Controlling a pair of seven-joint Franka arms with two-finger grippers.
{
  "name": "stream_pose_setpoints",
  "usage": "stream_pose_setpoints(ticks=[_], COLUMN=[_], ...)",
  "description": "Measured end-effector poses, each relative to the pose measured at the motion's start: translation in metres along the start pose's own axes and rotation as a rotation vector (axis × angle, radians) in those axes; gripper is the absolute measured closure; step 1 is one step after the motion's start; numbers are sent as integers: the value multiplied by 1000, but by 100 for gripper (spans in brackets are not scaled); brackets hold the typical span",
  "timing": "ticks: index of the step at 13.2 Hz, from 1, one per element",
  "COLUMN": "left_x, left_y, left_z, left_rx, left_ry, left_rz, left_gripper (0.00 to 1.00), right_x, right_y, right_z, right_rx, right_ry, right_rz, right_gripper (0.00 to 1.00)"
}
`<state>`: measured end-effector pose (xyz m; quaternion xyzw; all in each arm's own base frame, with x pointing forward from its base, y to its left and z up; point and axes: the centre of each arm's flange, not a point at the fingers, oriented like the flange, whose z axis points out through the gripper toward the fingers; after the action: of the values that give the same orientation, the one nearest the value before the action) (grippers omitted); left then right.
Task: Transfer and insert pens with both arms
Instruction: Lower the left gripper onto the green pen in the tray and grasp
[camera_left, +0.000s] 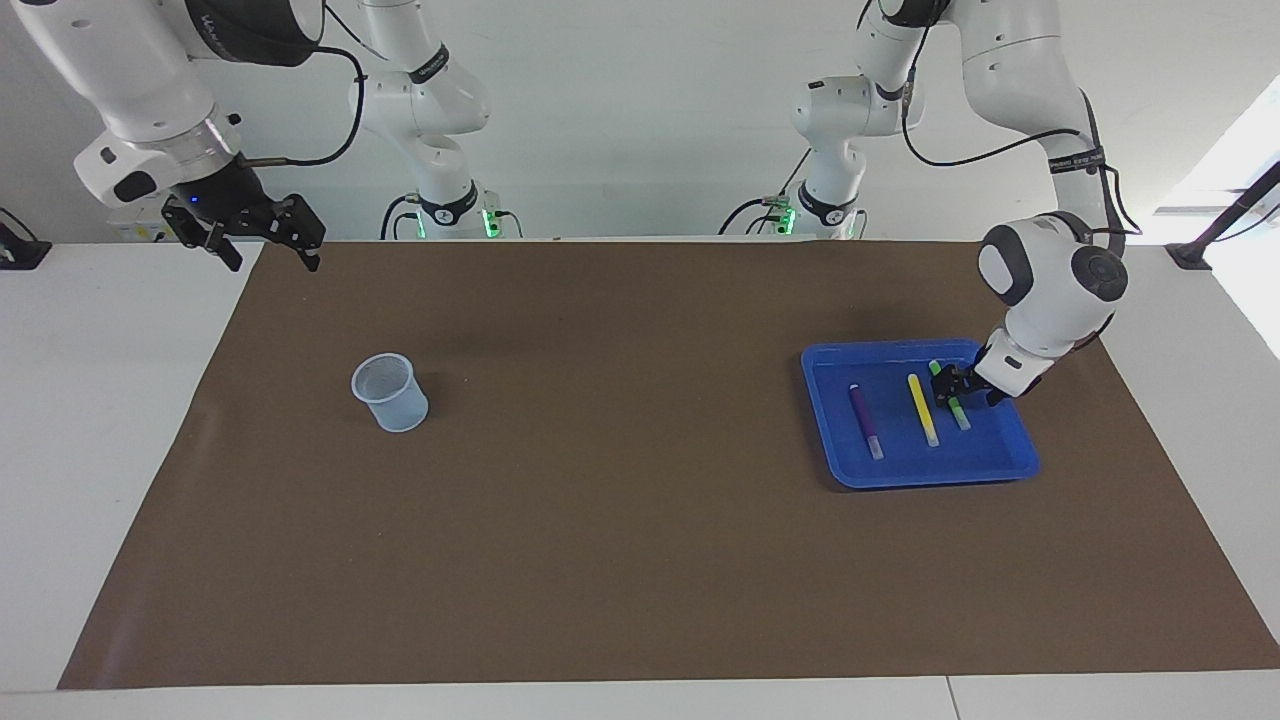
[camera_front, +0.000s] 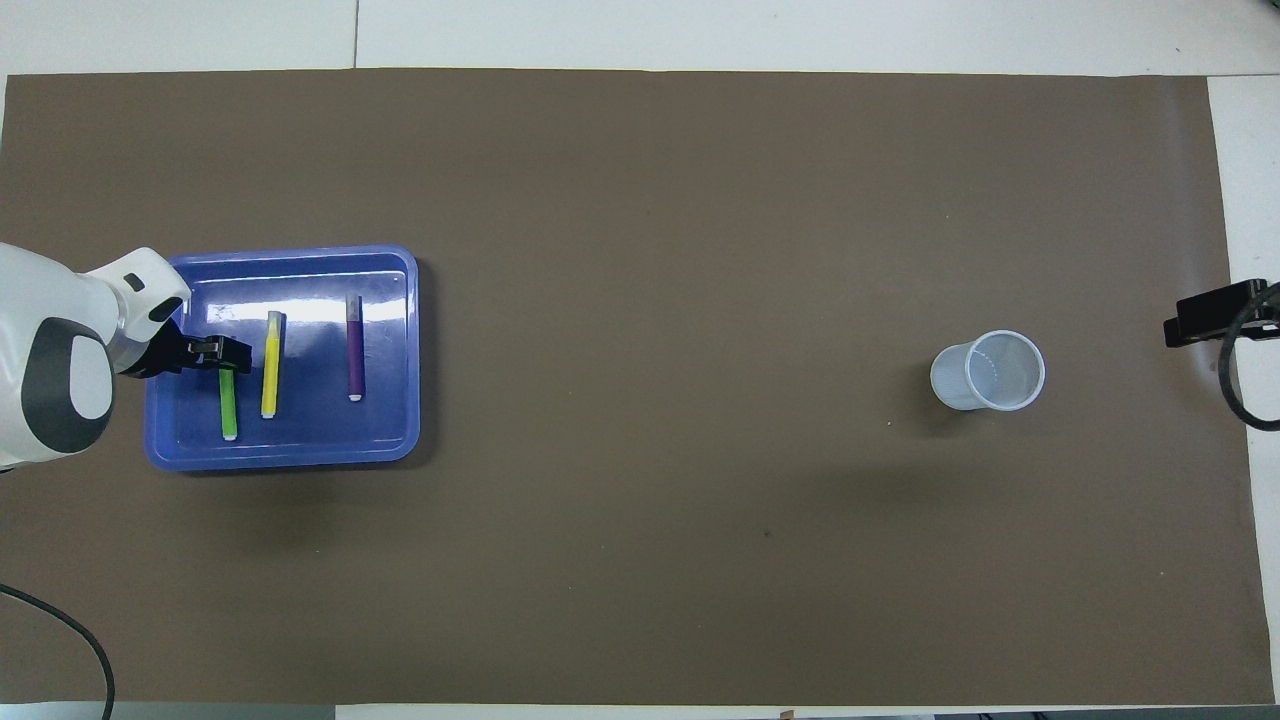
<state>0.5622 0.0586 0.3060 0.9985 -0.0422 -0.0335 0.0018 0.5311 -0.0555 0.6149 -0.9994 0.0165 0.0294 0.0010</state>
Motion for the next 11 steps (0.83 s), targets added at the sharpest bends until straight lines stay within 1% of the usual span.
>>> stream_pose_setpoints(ticks=[1,2,3,4,5,6,7,8,9,11], left_x=[0,0,0,0,0,0,0,0,0,1], left_y=[0,0,0,0,0,0,0,0,0,0], left_z=[3,4,5,5,6,7,8,10,10,7], left_rx=[0,0,-1,-1,-1,-1,-1,-1,-1,0], left_ry=[-4,-7,-8,-9,-10,-12,-14,-17,-17,-11], left_rz=[1,2,2,4,4,5,5,6,6,8], left_gripper=[9,15,15,19,19,25,25,31,31,51], right_x=[0,0,0,0,0,0,0,0,0,0], right_y=[0,0,0,0,0,0,0,0,0,0], right_z=[0,0,0,0,0,0,0,0,0,0], right_rx=[0,0,0,0,0,0,0,0,0,0], right_ry=[0,0,0,0,0,0,0,0,0,0], right_rz=[0,0,0,0,0,0,0,0,0,0], right_gripper=[0,0,0,0,0,0,0,0,0,0])
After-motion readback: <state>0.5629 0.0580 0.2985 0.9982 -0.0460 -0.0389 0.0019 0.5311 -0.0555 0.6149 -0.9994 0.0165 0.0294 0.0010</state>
